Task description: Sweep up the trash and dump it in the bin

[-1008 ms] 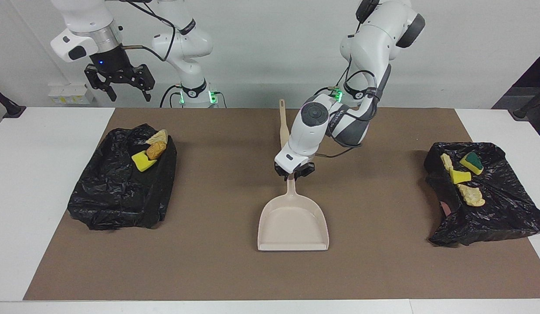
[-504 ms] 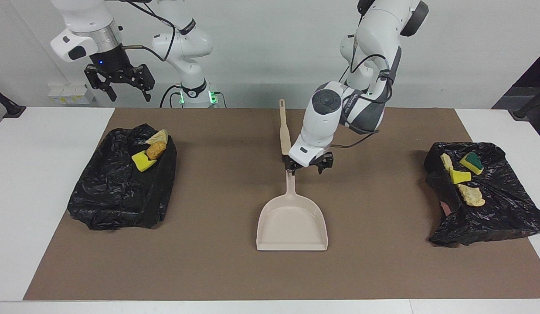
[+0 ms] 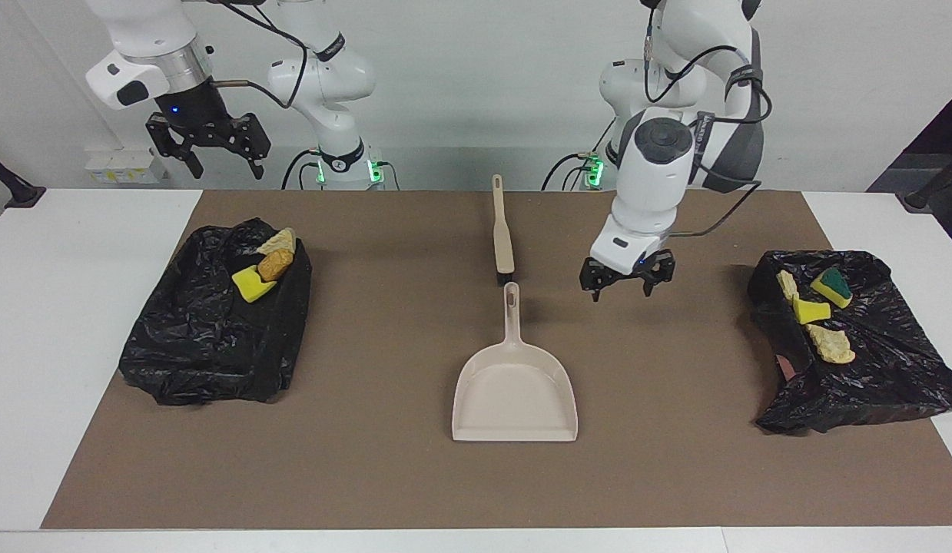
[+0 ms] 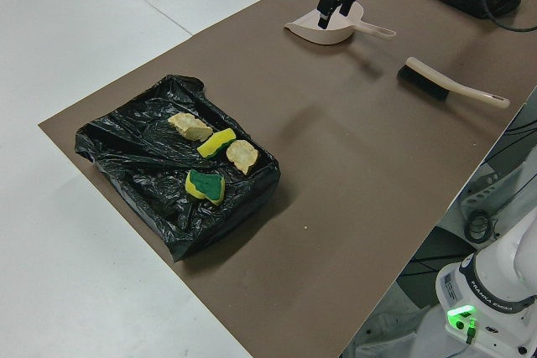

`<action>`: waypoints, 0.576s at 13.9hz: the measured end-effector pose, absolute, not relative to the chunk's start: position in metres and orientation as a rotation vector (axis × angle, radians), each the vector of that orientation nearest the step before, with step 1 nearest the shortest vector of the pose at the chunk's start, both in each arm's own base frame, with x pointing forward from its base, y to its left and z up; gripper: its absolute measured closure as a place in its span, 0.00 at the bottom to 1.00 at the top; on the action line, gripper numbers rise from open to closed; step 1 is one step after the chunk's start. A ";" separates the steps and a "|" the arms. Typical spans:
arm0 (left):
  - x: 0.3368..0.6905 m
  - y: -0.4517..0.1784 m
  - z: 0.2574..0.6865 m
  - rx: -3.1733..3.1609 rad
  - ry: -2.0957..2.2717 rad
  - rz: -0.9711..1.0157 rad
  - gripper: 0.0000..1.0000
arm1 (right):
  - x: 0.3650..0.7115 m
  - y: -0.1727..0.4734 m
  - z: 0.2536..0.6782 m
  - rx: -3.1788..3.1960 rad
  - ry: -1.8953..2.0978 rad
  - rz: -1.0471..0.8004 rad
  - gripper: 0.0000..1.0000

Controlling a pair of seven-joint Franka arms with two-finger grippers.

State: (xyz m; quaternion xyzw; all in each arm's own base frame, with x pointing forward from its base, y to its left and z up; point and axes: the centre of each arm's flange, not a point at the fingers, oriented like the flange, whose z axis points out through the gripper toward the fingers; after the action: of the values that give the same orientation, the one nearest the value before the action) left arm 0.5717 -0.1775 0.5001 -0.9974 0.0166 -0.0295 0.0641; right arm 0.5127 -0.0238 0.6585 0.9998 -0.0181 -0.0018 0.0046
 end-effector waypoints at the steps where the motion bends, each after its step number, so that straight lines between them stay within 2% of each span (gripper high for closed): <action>1: 0.570 -0.155 0.516 -3.003 0.047 -0.103 0.00 | 0.513 -0.025 0.659 3.132 -0.059 -0.006 0.00; 8: 0.569 -0.050 0.611 -3.064 0.075 -0.253 0.00 | 0.513 -0.023 0.659 3.132 -0.052 -0.005 0.00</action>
State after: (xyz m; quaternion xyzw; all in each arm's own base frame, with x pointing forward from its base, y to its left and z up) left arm 0.5694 -0.0496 0.6114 -0.9958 0.0242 -0.0823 0.0332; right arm 0.5128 -0.0229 0.6586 0.9999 -0.0165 -0.0015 0.0045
